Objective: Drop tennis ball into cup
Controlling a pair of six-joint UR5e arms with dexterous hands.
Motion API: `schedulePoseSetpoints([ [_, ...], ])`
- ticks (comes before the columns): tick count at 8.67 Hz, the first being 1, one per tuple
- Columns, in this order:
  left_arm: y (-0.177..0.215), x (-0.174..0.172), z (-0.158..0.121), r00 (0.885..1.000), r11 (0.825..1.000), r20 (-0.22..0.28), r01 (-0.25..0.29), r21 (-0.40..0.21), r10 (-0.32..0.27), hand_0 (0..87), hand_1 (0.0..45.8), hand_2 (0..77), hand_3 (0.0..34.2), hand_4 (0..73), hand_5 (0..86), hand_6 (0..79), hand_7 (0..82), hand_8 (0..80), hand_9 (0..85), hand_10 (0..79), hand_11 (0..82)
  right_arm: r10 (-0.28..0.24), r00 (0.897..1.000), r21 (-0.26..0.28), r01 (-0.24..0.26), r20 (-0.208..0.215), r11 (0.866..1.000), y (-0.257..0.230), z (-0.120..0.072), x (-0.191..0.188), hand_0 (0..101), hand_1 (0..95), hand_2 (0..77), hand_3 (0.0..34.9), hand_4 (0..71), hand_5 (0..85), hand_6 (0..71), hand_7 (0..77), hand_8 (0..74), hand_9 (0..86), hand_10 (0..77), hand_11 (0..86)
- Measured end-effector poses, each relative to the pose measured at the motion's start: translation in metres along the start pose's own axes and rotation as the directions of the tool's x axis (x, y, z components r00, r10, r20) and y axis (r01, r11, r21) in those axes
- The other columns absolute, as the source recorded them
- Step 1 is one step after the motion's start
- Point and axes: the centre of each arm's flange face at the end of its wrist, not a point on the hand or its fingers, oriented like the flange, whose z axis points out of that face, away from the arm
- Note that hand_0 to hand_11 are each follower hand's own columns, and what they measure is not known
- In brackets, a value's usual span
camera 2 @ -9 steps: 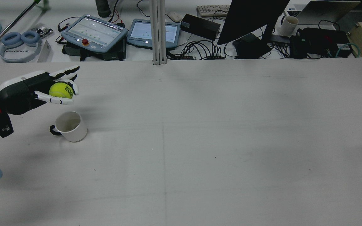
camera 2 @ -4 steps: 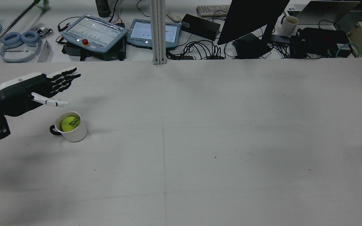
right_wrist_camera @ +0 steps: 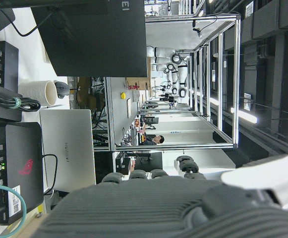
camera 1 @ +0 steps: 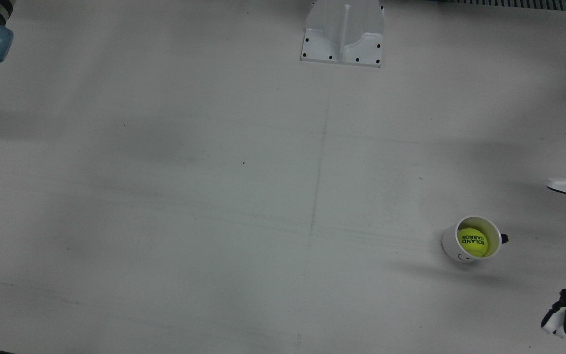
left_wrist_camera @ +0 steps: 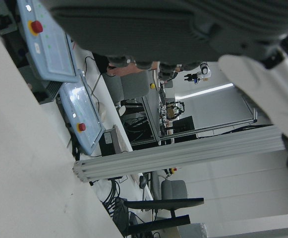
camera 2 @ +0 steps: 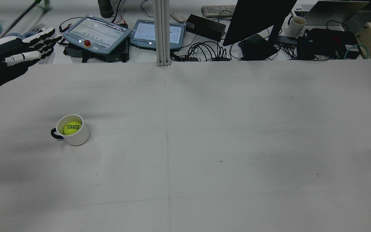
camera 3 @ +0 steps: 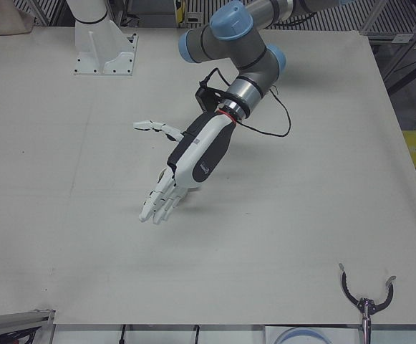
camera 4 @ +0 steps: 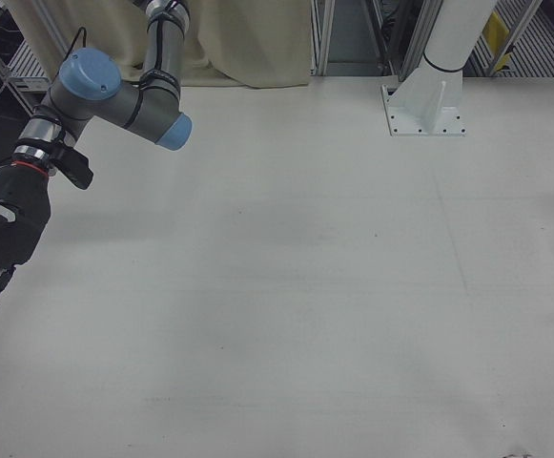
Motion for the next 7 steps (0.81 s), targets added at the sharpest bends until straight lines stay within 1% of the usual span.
schedulePoseSetpoints([
  [1,0.003,0.040,0.005,0.998,1.000,-0.059,-0.022,0.016,0.023,24.7,8.2,21.8,0.2,1.1,0.5,0.0,9.8,0.0,1.6,0.5,0.0,0.000,1.000,0.000,0.000,0.000,1.000,0.000,0.000,0.000,0,0.5,0.5,0.0,0.0,0.0,0.0,0.0,0.0,0.0,0.0,0.5],
  [2,-0.004,0.073,0.007,0.993,0.998,-0.106,-0.038,0.045,0.042,0.0,1.6,15.8,1.0,1.1,0.5,0.0,8.7,0.0,1.1,0.5,0.0,0.000,1.000,0.000,0.000,0.000,1.000,0.000,0.000,0.000,0,0.5,0.5,0.0,0.0,0.0,0.0,0.0,0.0,0.0,0.0,0.5],
  [3,-0.018,0.100,0.003,0.988,0.996,-0.143,-0.046,0.081,0.057,0.0,3.8,17.5,0.0,1.1,0.5,0.0,8.7,0.0,1.1,0.5,0.5,0.000,1.000,0.000,0.000,0.000,1.000,0.000,0.000,0.000,0,0.5,0.5,0.0,0.0,0.0,0.0,0.0,0.0,0.0,0.0,0.5],
  [4,-0.039,0.125,-0.008,0.981,0.990,-0.179,-0.048,0.131,0.071,0.0,3.8,19.6,0.0,1.1,0.5,0.5,9.8,0.0,1.1,0.5,0.5,0.000,1.000,0.000,0.000,0.000,1.000,0.000,0.000,0.000,0,0.5,0.5,0.0,0.0,0.0,0.0,0.0,0.0,0.0,0.0,0.5],
  [5,-0.059,0.144,-0.019,0.976,0.983,-0.204,-0.043,0.177,0.079,0.0,3.8,19.6,0.0,1.1,0.5,0.5,9.8,0.0,1.1,0.5,0.5,0.000,1.000,0.000,0.000,0.000,1.000,0.000,0.000,0.000,0,0.5,0.5,0.0,0.0,0.0,0.0,0.0,0.0,0.0,0.0,0.5],
  [6,-0.073,0.156,-0.029,0.972,0.975,-0.218,-0.034,0.218,0.082,0.0,2.2,18.5,0.0,1.1,0.5,0.5,9.3,0.0,1.1,0.5,0.5,0.000,1.000,0.000,0.000,0.000,1.000,0.000,0.000,0.000,0,0.5,0.5,0.0,0.0,0.0,0.0,0.0,0.0,0.0,0.0,0.5],
  [7,-0.080,0.161,-0.035,0.972,0.969,-0.223,-0.025,0.245,0.082,0.0,2.2,17.5,0.0,1.1,0.5,0.0,9.8,0.0,1.1,0.5,0.5,0.000,1.000,0.000,0.000,0.000,1.000,0.000,0.000,0.000,0,0.5,0.5,0.0,0.0,0.0,0.0,0.0,0.0,0.0,0.0,0.5],
])
